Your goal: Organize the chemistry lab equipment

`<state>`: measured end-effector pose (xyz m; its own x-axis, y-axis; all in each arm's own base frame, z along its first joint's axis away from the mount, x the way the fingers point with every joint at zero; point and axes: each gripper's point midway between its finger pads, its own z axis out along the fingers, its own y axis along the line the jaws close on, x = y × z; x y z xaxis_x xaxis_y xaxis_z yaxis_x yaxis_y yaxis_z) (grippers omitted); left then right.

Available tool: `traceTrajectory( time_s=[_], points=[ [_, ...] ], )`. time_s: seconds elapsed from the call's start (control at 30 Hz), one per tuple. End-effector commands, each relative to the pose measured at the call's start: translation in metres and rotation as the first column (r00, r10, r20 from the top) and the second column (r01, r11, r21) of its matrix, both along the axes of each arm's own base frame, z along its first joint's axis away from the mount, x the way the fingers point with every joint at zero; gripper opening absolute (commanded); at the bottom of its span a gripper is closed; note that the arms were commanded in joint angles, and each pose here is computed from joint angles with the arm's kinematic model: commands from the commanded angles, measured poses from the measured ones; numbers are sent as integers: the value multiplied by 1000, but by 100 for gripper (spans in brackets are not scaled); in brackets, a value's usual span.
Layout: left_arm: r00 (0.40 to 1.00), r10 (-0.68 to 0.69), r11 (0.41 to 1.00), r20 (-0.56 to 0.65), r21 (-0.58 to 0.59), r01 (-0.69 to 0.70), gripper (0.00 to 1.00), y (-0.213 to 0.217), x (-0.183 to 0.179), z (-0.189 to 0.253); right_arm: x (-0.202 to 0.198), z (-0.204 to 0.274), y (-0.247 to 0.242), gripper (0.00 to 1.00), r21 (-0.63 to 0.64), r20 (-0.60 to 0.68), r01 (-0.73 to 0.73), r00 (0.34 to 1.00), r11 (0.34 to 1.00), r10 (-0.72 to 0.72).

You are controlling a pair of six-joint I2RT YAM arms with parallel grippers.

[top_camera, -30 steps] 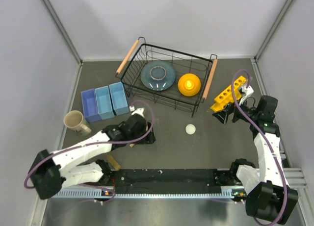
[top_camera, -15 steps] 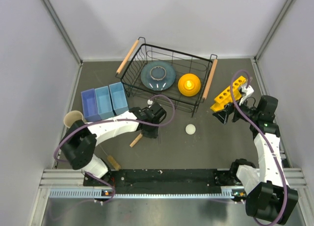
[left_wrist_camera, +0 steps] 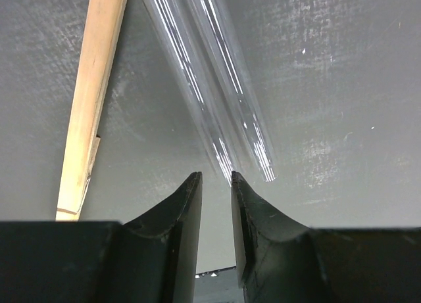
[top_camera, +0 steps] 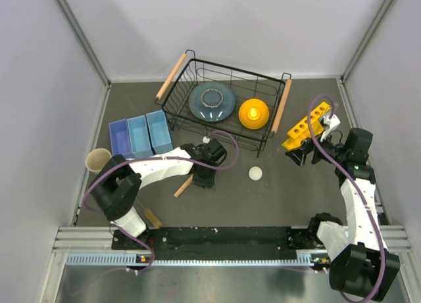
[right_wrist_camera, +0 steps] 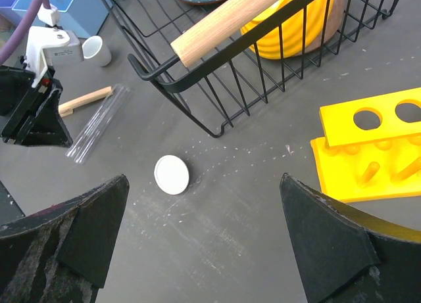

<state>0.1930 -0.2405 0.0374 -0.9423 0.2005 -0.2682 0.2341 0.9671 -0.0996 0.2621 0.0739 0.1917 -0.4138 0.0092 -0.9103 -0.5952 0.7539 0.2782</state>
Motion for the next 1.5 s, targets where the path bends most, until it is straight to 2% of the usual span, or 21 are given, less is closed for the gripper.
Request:
traceTrajectory(
  time_s=[0.0,0.17,0.37,0.53,0.7,1.47],
  points=[
    [999,-16,998,31,-57,18,30,-18,9,11,2,12,-1,99,-27,65,-14,998,1000,15],
    [998,-5,997,57,-74,9,31,-21,12,19,3,11,-1,99,-29,62,-15,998,999,17],
    [996,-7,987,91,-156,21,31,-38,16,36,2,10,-1,99,-30,61,-19,998,999,21],
    [997,-3,982,81,-187,18,38,-49,19,36,2,10,-1,99,-32,63,-21,998,999,23],
    [997,6,982,81,-189,10,44,-52,21,33,2,10,-1,99,-31,61,-25,998,999,27],
    [999,7,990,46,-142,-1,44,-53,23,3,2,7,0,99,-29,47,-32,998,999,33]
  ],
)
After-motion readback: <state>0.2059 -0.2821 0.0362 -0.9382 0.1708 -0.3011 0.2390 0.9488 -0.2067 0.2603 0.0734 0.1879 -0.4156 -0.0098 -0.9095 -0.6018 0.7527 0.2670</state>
